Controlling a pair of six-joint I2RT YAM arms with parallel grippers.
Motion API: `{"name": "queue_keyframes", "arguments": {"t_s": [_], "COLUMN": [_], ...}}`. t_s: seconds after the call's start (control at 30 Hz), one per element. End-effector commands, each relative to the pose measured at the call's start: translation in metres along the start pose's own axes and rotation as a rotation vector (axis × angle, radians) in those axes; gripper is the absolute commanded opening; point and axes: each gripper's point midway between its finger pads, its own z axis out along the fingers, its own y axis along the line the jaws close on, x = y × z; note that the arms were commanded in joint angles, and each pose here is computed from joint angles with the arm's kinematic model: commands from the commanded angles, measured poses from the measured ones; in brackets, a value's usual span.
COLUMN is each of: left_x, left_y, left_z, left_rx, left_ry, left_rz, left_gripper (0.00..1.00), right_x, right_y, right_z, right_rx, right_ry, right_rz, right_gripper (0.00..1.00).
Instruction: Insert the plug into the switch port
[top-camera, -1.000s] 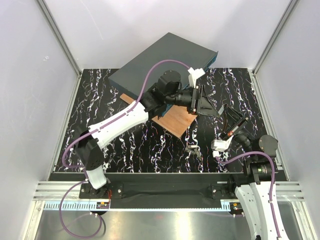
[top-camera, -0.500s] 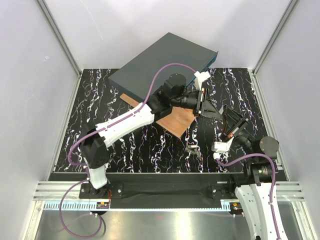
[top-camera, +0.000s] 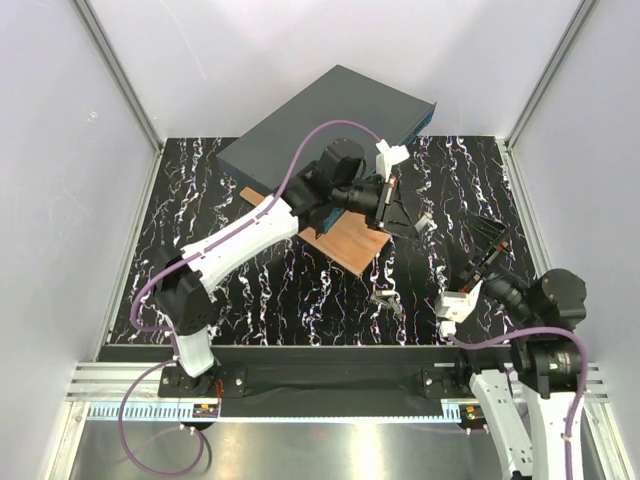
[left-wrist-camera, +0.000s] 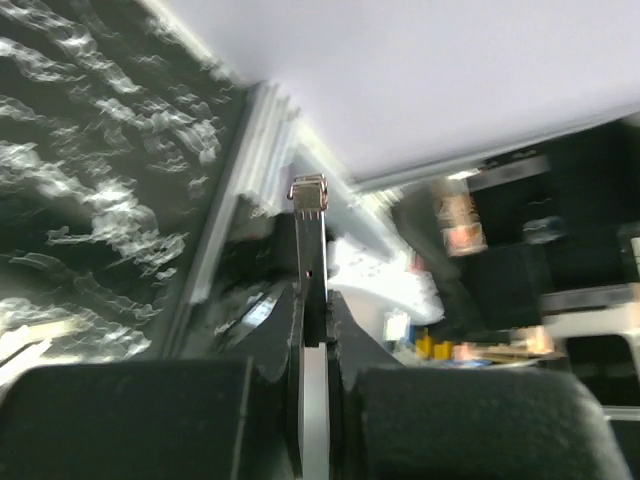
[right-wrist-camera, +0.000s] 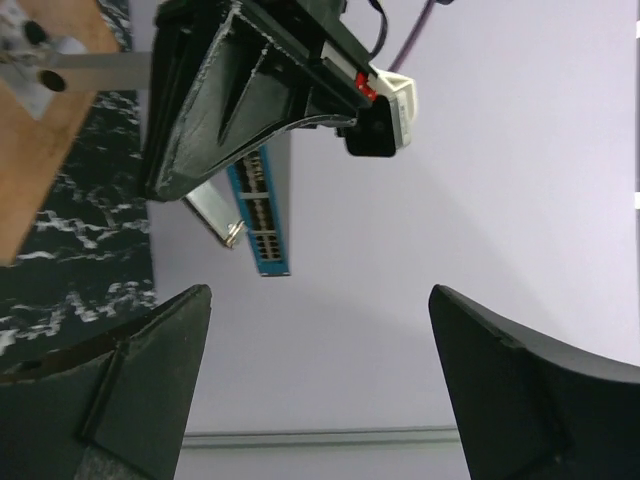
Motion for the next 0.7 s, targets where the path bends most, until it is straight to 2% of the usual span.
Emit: {"name": "queue_keyframes", "arguments": {"t_s": [0.0,0.03,0.1,0.17,0.2,0.3,0.5,0.57,0.67], "left_x": [0.011,0.015,0.03,0.039,0.046,0.059,0.087,0.091,0.09], "left_y": [-0.031,-0.031,-0.025,-0.025,-0.027,-0.031,-0.038,-0.044,-0.046], "left_z": [-0.04,-0.043,-0.046,-0.048,-0.05,-0.049,-0.043,-0.042,-0.038], "left_rx": [-0.031,-0.035,-0.045,-0.035,-0.021,0.006,0.084,0.128,0.138], "left_ry": [0.049,0.056,0.103,0.133,0.162,0.215,0.303,0.324,0.326], "left_rz": [0.187,0.211,0.198,0.203,0.191,0.206,0.153,0.102,0.086], "left_gripper": [0.0,0.0,0.0,0.0,0.0,0.0,0.0,0.0,0.0], "right_x": [-0.015,-0.023,-0.035,-0.047,-0.056,-0.066,-0.078,-0.081,-0.084], "right_y": [0.042,0.031,0.046,0.042,0.055,0.057,0.048,0.051,0.061], "right_z": [-0.004,-0.008,-0.015,-0.017,-0.025,-0.025,-0.022,-0.024,-0.027], "right_rx": [-0.233,-0.244,-0.35,-0.422,-0.5,-0.596,-0.609,-0.628,-0.666], "right_ry": [-0.051,-0.067,-0.096,-0.158,-0.17,-0.227,-0.315,-0.346,-0.348], "right_rz": [0.223,0.221,0.307,0.33,0.4,0.508,0.538,0.508,0.556], "right_gripper": [0.96,0.9,0.83,0.73,0.72,0.71,0.65,0.63,0.61]}}
